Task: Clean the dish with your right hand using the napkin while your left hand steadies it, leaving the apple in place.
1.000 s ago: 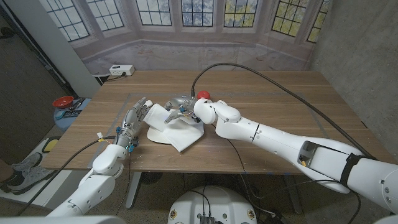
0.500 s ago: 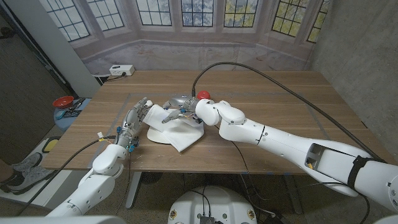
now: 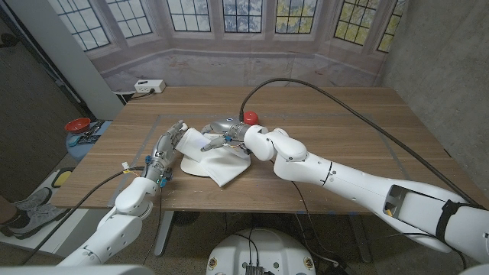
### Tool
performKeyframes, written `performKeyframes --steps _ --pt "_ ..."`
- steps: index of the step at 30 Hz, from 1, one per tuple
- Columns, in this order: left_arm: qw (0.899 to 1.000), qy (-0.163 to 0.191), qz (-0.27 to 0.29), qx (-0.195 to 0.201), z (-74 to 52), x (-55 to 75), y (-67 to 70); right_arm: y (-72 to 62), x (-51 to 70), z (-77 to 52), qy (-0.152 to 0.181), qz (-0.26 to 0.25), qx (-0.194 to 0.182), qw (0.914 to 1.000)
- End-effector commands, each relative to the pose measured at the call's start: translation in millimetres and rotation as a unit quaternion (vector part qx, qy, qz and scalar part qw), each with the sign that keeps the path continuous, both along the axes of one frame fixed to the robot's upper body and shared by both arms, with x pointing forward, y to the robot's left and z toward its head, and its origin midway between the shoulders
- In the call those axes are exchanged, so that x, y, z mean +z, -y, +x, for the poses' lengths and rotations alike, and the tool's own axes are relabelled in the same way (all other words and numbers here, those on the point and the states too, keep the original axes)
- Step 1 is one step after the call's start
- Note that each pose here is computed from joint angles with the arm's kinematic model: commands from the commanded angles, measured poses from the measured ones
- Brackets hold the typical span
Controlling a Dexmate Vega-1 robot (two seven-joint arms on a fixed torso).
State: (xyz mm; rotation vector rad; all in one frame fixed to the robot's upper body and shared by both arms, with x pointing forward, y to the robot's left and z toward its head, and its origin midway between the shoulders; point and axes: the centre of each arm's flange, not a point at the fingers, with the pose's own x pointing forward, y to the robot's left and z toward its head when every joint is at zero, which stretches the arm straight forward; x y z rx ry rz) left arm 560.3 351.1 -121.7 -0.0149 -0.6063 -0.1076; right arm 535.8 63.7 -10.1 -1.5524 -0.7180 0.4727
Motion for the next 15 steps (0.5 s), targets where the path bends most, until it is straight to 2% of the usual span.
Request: performKeyframes --steps 1,15 --pt "1.0 0.002 0.002 0.001 -1.7 2.2 -0.3 9.1 -2.7 -13.1 0.029 0.005 -0.008 0.9995" --pt "1.0 0.005 0.0 0.01 -5.8 3.5 -6.9 14.4 -8.3 -25.5 0.046 -0.032 -0.05 0.9972"
